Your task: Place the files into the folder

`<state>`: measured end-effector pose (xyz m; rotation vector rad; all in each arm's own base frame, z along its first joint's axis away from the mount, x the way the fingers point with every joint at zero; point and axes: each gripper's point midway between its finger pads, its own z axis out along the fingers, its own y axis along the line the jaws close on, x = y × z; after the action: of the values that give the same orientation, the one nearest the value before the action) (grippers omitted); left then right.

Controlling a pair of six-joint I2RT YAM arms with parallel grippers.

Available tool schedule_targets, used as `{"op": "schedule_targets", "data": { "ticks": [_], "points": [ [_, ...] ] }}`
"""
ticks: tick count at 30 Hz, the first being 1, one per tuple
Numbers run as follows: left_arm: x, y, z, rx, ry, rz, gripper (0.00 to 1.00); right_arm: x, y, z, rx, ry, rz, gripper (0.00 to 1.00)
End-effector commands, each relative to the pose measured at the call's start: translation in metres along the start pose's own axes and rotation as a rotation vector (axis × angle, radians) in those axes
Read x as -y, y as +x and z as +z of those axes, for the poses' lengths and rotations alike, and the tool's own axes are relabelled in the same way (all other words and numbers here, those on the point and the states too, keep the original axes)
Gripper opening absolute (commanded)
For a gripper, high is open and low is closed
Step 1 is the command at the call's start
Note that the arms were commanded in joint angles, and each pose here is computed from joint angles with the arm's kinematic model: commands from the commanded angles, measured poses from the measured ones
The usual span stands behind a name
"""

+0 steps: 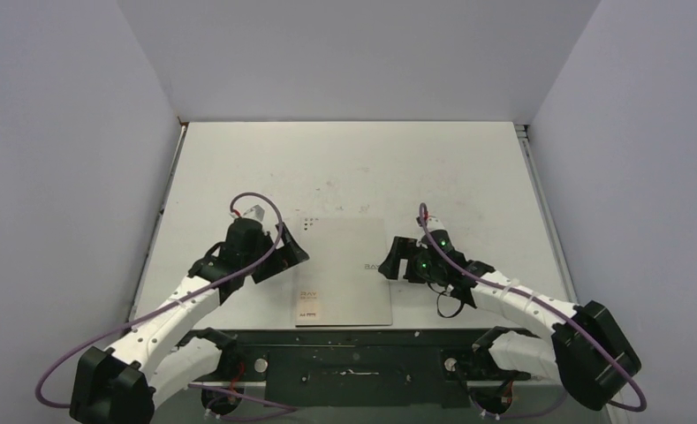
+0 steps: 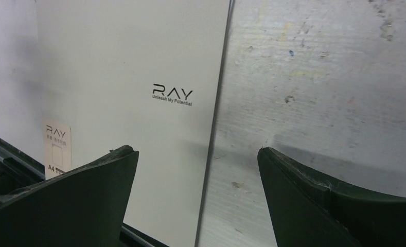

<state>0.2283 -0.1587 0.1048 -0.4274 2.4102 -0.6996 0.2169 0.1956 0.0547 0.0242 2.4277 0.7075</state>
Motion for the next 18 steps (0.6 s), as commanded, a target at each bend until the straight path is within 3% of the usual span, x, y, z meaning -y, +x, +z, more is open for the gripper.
{"op": "schedule_targets", "data": {
  "ticks": [1,18],
  "points": [
    [0.006,0.004,0.007,-0.022,0.051,-0.039,0.94,-0.027,-0.008,0.011,0.043,-0.095,0.019,0.90],
    [-0.004,0.038,0.053,-0.178,0.082,-0.062,0.95,-0.025,0.013,0.045,-0.022,-0.104,0.120,0.90]
  ]
}}
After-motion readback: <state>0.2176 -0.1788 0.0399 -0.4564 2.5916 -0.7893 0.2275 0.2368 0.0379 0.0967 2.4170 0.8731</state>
